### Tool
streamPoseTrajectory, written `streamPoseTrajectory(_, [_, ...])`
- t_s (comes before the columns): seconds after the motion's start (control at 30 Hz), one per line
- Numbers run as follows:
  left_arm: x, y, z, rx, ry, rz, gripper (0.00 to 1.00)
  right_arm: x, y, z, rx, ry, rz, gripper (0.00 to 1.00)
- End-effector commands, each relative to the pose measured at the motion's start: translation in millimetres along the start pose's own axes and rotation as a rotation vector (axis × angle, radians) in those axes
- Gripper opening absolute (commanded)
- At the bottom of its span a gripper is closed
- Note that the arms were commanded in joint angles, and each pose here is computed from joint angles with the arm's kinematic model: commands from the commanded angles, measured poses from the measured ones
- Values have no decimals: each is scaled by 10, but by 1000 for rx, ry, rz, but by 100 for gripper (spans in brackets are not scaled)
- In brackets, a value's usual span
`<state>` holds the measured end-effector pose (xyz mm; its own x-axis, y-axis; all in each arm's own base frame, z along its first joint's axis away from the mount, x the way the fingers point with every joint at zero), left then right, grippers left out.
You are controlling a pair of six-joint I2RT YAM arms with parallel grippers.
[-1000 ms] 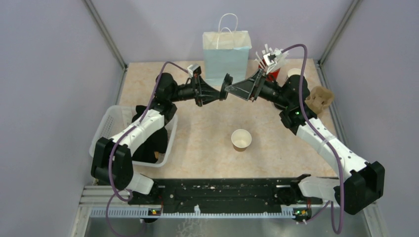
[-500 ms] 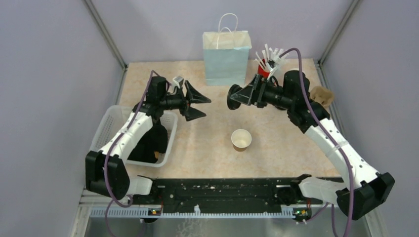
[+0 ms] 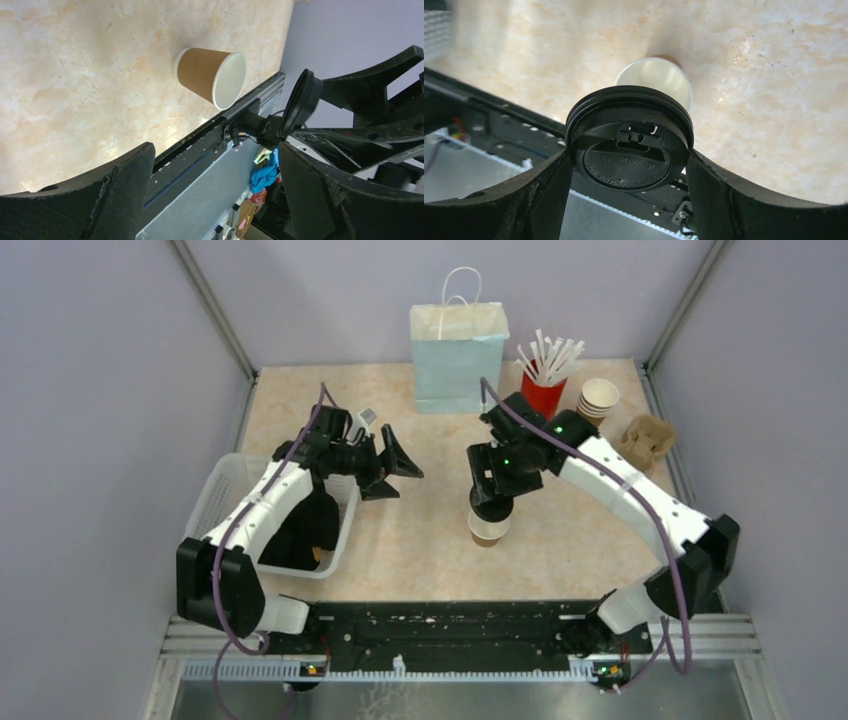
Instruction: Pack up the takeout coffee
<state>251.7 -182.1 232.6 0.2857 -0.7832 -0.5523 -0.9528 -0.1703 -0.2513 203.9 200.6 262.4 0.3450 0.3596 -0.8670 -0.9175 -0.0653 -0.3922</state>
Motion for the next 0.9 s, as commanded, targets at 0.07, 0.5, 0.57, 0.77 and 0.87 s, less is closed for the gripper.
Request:
streamPoseTrajectory(0.07, [152, -151, 68, 94, -27, -3, 98, 263, -53, -181, -80, 252, 97, 72])
streamPoseTrajectory(0.5, [337, -277, 158, 100, -23, 60, 99, 648, -56, -60, -84, 241, 150, 74])
streamPoseTrajectory(0.57, [340, -273, 166, 97, -25, 62, 98, 668, -30, -63, -81, 237, 157, 74])
streamPoseTrajectory(0.77, [330, -241, 179, 96, -27, 62, 98, 736, 52, -41, -99, 235, 174, 75])
streamPoseTrajectory(0.87, [330, -238, 178, 94, -25, 61, 98, 772, 80, -56, -103, 234, 183, 76])
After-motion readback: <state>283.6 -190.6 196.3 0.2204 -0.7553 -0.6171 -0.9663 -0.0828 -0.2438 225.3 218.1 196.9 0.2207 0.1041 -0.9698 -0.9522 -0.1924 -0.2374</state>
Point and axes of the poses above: each gripper's point midway between its finger pads, its own x axis out along the fingers, its own z axis along the line the jaws close on, y = z × x, the point moved 5 cm from there along -x, back along the fingers, and after that the axes turned 8 degrees about x, right-handed, at the moved point
